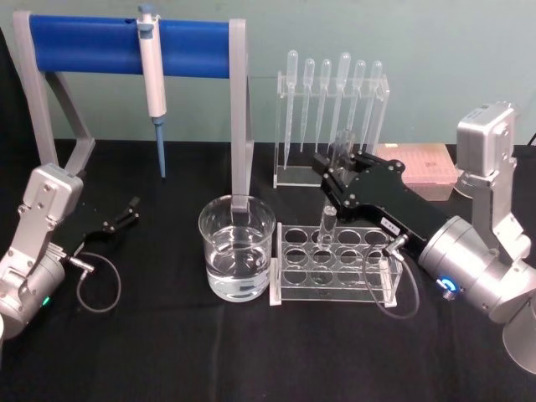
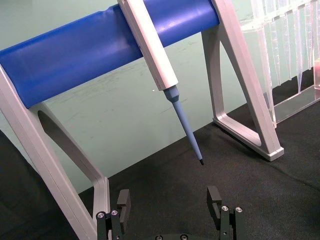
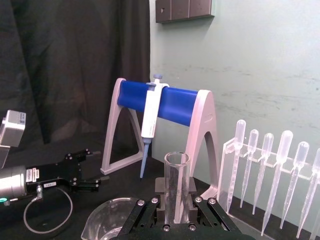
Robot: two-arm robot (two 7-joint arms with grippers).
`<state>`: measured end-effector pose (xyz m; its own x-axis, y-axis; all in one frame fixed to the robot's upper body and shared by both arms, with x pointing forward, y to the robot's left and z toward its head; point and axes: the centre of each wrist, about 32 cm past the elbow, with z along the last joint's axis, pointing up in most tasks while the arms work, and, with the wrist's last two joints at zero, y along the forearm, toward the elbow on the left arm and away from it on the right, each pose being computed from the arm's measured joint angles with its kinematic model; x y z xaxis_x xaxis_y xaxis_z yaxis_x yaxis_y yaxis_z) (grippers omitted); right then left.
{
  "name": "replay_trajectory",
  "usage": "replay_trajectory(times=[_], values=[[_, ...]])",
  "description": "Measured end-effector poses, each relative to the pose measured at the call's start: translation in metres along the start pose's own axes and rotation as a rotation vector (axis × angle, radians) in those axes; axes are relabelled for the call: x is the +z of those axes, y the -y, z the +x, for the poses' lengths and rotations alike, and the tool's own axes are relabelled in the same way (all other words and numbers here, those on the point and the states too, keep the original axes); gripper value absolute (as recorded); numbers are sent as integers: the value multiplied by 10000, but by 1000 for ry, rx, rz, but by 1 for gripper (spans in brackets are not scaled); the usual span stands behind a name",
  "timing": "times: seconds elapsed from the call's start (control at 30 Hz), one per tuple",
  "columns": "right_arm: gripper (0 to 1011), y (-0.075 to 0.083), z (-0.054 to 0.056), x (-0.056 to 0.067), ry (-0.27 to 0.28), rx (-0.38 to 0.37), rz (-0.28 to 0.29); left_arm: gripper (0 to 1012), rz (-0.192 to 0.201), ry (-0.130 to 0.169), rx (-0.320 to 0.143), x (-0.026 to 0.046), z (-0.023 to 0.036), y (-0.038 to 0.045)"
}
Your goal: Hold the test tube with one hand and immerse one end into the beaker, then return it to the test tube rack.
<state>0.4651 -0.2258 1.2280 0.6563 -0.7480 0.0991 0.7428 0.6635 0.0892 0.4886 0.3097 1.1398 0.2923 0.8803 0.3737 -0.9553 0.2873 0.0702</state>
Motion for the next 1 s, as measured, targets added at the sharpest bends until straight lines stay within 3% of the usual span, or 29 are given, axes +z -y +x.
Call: replay_trajectory(times=[1.0], values=[[226, -25, -53, -338, -13, -1, -36, 1000, 0, 0, 0, 0, 0, 0]])
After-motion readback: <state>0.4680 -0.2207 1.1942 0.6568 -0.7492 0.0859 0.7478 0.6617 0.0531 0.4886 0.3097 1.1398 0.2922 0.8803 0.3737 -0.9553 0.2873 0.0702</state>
